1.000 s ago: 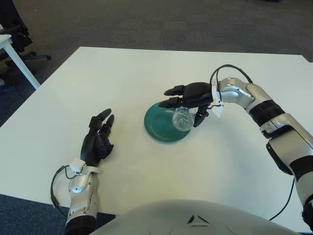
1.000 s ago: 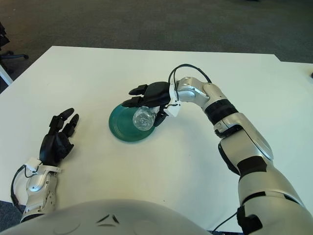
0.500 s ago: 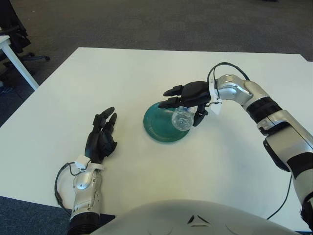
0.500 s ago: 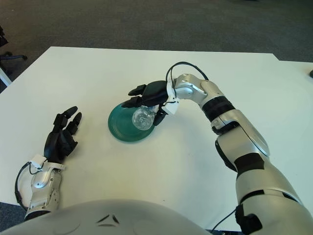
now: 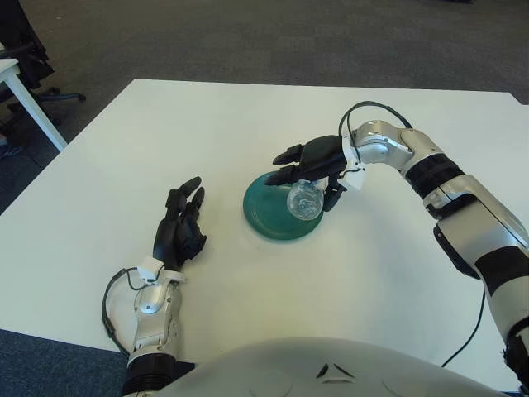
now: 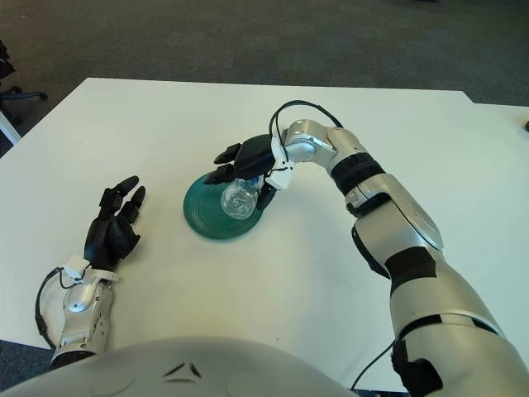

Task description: Put the bottle into the plate.

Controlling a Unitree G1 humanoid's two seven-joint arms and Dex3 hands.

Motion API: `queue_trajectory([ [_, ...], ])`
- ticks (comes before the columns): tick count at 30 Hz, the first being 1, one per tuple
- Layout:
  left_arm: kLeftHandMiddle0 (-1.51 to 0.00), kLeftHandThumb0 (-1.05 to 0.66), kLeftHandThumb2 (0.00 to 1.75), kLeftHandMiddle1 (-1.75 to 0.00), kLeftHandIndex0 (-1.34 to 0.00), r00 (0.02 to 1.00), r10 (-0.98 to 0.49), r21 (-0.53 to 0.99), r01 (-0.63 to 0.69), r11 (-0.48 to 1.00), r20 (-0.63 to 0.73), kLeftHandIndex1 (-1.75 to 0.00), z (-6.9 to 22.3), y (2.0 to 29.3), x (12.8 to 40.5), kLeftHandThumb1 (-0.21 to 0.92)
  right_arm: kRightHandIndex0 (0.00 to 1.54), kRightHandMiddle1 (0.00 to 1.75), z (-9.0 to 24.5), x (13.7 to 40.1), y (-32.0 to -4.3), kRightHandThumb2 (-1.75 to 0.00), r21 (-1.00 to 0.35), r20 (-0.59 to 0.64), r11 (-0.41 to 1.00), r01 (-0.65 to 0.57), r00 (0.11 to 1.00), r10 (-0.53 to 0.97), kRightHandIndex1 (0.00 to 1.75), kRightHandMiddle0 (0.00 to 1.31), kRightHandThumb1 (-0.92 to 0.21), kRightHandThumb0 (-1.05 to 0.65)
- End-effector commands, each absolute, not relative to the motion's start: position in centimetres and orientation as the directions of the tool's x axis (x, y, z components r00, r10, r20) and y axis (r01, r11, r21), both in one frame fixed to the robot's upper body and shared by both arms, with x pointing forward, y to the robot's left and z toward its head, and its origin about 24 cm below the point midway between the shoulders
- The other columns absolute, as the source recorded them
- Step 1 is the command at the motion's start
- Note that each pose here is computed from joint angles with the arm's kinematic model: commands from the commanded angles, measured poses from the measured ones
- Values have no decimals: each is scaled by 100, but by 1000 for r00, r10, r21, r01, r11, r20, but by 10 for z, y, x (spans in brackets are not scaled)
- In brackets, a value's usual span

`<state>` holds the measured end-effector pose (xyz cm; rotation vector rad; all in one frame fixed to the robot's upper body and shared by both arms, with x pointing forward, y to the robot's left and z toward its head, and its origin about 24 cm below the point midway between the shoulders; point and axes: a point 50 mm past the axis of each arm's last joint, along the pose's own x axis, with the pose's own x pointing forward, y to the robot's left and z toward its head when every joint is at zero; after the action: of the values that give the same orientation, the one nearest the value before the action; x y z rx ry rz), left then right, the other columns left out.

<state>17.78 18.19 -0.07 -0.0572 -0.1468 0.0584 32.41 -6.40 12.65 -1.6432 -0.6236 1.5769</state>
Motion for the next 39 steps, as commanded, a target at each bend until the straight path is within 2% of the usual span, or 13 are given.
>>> queue_trajectory([
  [1, -39, -88, 92, -4, -4, 993, 119, -162, -116, 980, 12, -88, -20, 141, 147, 92, 4, 0, 131, 327, -61, -79, -788, -614, -596, -154, 125, 780, 2, 0, -92, -105],
  [8, -40, -88, 88, -3, -2, 993, 104, -120, -110, 987, -57, -90, -20, 134, 145, 92, 4, 0, 127, 328, -55, -81, -806, -592, -578, -128, 149, 792, 1, 0, -92, -105],
  [28, -44, -85, 85, -4, 0, 991, 120, -156, -128, 979, -61, -93, -19, 130, 150, 92, 3, 2, 118, 332, -46, -93, -875, -484, -463, -142, 198, 852, 1, 2, -92, -105],
  [34, -44, -86, 85, -3, 0, 991, 116, -149, -125, 981, -65, -94, -20, 129, 151, 92, 3, 2, 115, 331, -47, -91, -891, -455, -439, -117, 193, 870, 1, 2, -92, -105],
  [39, -41, -86, 86, -1, 0, 992, 114, -127, -121, 984, -63, -92, -21, 127, 153, 92, 1, 1, 113, 331, -48, -83, -905, -426, -419, -76, 197, 883, 0, 0, -92, -105],
])
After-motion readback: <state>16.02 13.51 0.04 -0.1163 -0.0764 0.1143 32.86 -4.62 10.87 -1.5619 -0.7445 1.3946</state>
